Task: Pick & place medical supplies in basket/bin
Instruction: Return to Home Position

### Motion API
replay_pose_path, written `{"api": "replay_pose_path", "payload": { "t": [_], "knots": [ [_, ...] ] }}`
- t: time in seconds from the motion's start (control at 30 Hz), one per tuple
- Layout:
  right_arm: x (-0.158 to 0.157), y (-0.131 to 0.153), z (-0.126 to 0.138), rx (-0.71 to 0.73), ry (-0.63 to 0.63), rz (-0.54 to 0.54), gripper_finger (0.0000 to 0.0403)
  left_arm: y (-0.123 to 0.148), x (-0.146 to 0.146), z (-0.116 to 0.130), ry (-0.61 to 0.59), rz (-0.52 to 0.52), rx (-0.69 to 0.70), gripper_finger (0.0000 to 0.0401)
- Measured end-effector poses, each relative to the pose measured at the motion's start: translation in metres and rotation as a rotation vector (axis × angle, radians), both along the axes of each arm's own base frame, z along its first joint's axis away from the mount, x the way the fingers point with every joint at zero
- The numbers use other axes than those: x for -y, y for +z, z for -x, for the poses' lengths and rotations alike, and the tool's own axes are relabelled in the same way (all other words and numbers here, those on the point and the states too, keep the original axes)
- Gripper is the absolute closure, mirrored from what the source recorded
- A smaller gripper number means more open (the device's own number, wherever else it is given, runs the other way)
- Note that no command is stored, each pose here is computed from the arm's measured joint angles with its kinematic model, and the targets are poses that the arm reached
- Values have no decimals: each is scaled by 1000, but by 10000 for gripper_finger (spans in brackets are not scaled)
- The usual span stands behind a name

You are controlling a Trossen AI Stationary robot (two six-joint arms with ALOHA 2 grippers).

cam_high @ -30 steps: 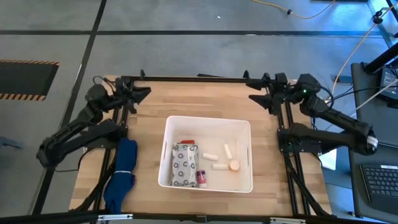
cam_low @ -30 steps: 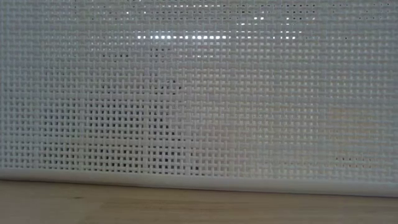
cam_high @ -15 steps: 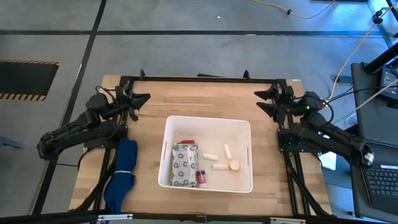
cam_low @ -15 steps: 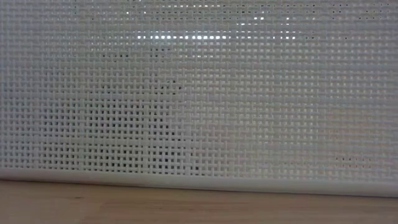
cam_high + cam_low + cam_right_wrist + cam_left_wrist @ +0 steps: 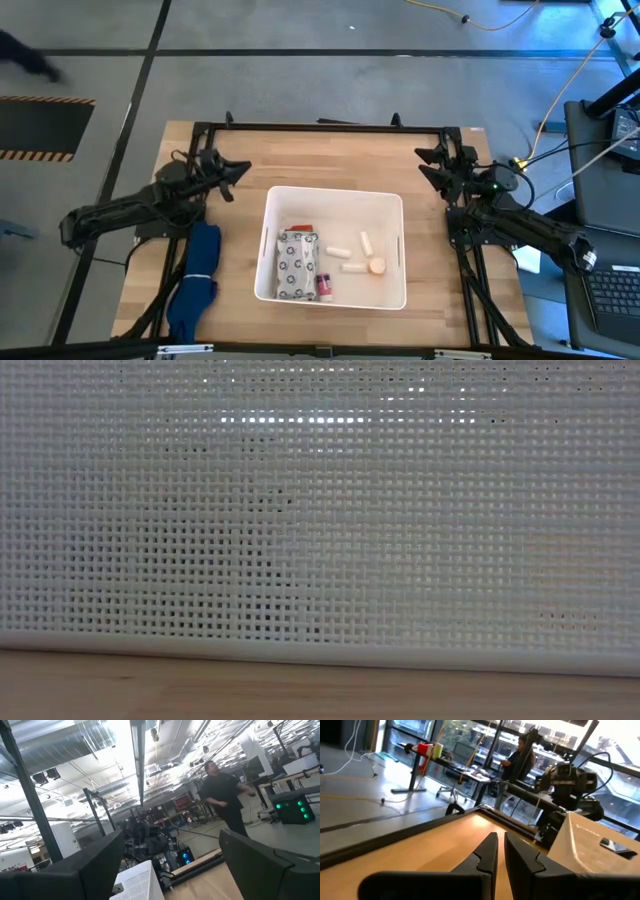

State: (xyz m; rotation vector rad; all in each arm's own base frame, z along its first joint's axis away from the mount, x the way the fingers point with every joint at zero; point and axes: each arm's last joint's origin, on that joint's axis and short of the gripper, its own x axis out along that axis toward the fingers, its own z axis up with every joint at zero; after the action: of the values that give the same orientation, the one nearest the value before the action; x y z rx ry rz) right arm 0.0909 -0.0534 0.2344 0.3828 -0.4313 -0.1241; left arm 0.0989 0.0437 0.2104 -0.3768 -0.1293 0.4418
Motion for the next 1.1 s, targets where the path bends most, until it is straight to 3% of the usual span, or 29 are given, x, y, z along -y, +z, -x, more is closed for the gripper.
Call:
{"api": "replay_pose_path", "payload": {
  "t": [0.63, 0.87, 1.1],
  "knots": [
    [-3, -1, 7, 62, -38, -7, 74, -44, 3, -5, -30, 50, -44, 379],
    [-11, 3, 19, 134, -47, 2, 74, -43, 5, -2, -44, 34, -34, 380],
    [-13, -4, 23, 99, -91, -47, 74, -45, 7, 5, -48, 42, -34, 384]
  ]
}}
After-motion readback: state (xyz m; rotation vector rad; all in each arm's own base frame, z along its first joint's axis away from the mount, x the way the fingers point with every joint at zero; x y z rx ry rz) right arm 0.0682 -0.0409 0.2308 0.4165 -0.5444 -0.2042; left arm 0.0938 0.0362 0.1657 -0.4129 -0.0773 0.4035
